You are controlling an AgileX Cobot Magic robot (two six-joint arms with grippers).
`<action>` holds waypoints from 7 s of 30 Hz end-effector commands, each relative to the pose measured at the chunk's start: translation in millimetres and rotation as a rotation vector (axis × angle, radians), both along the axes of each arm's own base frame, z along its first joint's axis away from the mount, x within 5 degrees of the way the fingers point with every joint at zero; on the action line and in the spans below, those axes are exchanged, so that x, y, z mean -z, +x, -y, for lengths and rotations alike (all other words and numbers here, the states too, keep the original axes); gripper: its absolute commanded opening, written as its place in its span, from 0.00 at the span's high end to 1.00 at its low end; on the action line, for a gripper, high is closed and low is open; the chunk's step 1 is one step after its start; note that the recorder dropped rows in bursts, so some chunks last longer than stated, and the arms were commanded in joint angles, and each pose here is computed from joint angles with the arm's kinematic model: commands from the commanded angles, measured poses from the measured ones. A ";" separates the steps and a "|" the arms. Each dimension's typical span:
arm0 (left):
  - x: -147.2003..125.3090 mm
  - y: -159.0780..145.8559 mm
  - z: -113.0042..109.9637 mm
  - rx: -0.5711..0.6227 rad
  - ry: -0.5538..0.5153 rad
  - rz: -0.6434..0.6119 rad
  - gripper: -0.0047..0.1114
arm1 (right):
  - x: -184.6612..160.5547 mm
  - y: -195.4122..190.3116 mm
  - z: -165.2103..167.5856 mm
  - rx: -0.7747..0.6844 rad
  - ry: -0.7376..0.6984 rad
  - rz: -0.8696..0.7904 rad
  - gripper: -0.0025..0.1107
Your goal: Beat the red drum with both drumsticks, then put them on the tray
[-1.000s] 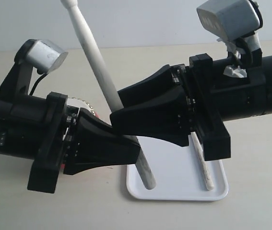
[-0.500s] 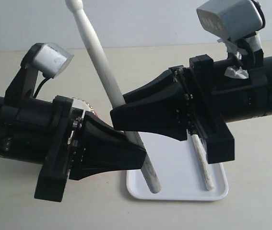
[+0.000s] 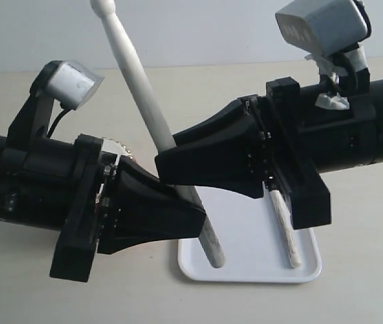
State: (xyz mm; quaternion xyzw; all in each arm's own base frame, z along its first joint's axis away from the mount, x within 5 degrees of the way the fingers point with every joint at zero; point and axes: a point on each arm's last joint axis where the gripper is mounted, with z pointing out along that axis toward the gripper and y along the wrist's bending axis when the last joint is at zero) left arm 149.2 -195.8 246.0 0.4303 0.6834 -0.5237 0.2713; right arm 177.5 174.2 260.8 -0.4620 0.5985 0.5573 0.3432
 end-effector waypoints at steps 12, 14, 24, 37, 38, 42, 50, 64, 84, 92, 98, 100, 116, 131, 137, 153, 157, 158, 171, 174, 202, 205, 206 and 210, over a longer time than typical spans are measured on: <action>-2.0 -6.1 -10.4 0.043 0.061 0.008 0.32 | -5.7 10.7 4.3 0.231 -0.045 -0.150 0.98; -1.3 -2.0 -20.5 0.017 0.110 0.008 0.32 | -2.5 19.9 10.7 0.406 -0.128 -0.207 0.98; 4.4 10.2 -43.0 -0.073 0.237 0.011 0.96 | 41.1 53.6 23.5 0.778 -0.439 -0.539 0.98; -2.8 -1.2 -98.6 -0.748 0.271 0.287 0.96 | 58.4 78.3 8.3 0.739 -0.480 -0.629 0.98; -4.8 -3.7 -105.3 -0.810 0.263 0.310 0.96 | 57.2 81.4 6.3 0.736 -0.476 -0.638 0.98; -12.1 -16.6 -125.6 -0.977 0.215 0.384 0.96 | 59.7 90.7 1.4 0.735 -0.492 -0.679 0.98; -16.5 -41.7 -140.9 -1.034 0.122 0.468 0.96 | 97.5 93.5 2.2 0.748 -0.663 -0.831 0.98; -14.8 -43.3 -143.3 -1.051 0.122 0.474 0.96 | 124.1 86.4 -24.7 0.829 -0.705 -0.882 0.98; -14.2 -43.4 -143.3 -1.051 0.123 0.473 0.96 | 136.7 88.4 -22.6 0.868 -0.742 -0.901 0.61; -14.7 -43.3 -143.4 -1.053 0.123 0.474 0.96 | 106.0 88.3 -22.5 0.839 -0.672 -0.790 0.48; -13.7 -41.9 -146.5 -1.082 0.142 0.492 0.96 | 40.5 82.3 -14.3 0.833 -0.514 -0.524 0.48; -11.8 -41.6 -147.7 -1.093 0.150 0.491 0.96 | 15.6 77.3 -9.1 0.843 -0.452 -0.423 0.48; -9.0 -43.2 -145.3 -1.084 0.116 0.425 0.96 | -78.6 33.7 22.9 0.832 -0.268 0.073 0.48; -10.8 -44.2 -148.7 -1.107 0.106 0.431 0.96 | -80.6 32.3 23.7 0.833 -0.261 0.076 0.48; -25.7 -59.7 -166.4 -1.241 -0.005 0.495 0.96 | -80.6 32.3 23.7 0.833 -0.261 0.076 0.48; -38.3 -84.5 -174.9 -1.300 -0.109 0.633 0.96 | -80.6 32.3 23.7 0.833 -0.261 0.076 0.48; -32.7 -83.4 -173.8 -1.287 -0.096 0.619 0.96 | -80.6 32.3 23.7 0.833 -0.261 0.076 0.48; -30.9 -83.2 -173.5 -1.285 -0.095 0.611 0.96 | -80.6 32.3 23.7 0.833 -0.261 0.076 0.48; -19.5 -84.7 -185.0 -1.406 -0.008 0.514 0.96 | -80.6 32.3 23.7 0.833 -0.261 0.076 0.48; -21.0 -86.8 -189.7 -1.462 -0.040 0.504 0.96 | -80.6 32.3 23.7 0.833 -0.261 0.076 0.48; 52.1 -93.4 -196.7 -1.497 0.224 0.540 0.96 | -80.6 32.3 23.7 0.833 -0.261 0.076 0.48; 53.6 -93.6 -197.2 -1.500 0.240 0.527 0.96 | -80.6 32.3 23.7 0.833 -0.261 0.076 0.48; 57.4 -94.2 -197.8 -1.498 0.273 0.495 0.96 | -80.6 32.3 23.7 0.833 -0.261 0.076 0.48; 65.0 -96.0 -199.1 -1.493 0.342 0.426 0.96 | -80.6 32.3 23.7 0.833 -0.261 0.076 0.48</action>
